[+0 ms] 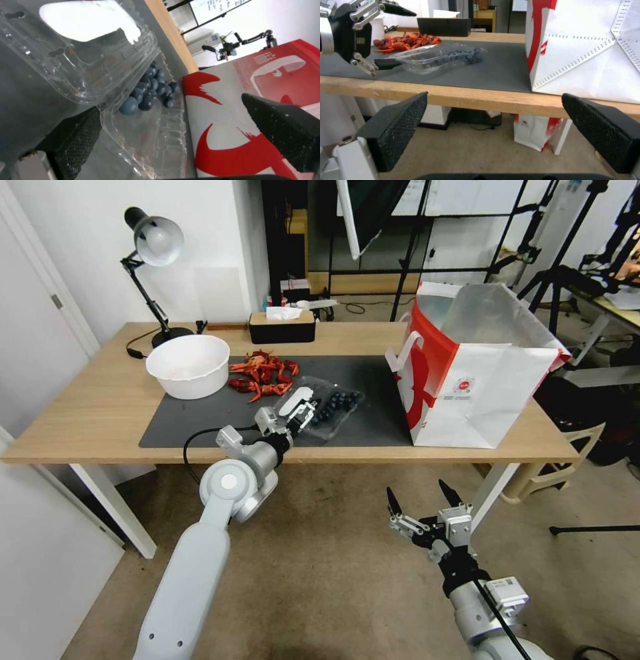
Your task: Close the takeout container lid, then place the container into the takeout bag.
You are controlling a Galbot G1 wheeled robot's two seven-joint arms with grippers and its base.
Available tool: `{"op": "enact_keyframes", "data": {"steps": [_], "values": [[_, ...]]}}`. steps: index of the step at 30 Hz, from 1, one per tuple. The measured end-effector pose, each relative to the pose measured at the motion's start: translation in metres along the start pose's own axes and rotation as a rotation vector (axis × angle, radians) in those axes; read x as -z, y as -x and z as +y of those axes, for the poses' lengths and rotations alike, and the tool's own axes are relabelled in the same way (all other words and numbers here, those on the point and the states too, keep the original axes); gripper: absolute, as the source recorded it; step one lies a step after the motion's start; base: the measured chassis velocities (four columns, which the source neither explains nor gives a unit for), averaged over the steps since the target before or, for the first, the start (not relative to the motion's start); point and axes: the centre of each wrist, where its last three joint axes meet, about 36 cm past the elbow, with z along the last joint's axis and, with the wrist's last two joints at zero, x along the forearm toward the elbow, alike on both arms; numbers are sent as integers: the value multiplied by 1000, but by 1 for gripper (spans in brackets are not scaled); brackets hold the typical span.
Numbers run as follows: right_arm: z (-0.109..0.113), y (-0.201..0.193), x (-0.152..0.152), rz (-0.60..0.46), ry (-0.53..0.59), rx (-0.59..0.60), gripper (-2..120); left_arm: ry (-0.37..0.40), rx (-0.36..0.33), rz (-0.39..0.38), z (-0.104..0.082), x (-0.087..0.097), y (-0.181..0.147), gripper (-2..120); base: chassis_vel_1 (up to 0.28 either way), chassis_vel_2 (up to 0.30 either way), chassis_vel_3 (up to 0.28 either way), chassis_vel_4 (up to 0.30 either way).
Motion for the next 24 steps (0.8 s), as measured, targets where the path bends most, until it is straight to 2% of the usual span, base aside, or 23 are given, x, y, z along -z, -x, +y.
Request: {"op": "enact_keyframes", "data": {"steps": [5,13,24], "values": [[0,0,0,1,0,-2,100,-17,-18,-2,-2,-2,0,100,0,0,0,0],[-1,-1,-3,5,0,-5,100,-47,-58,-8,-13,-18,-3,100,0,0,0,0],[0,-1,-5,8,0,-6,100,-36,-71,2,-19,-55,-8,100,0,0,0,0]]}}
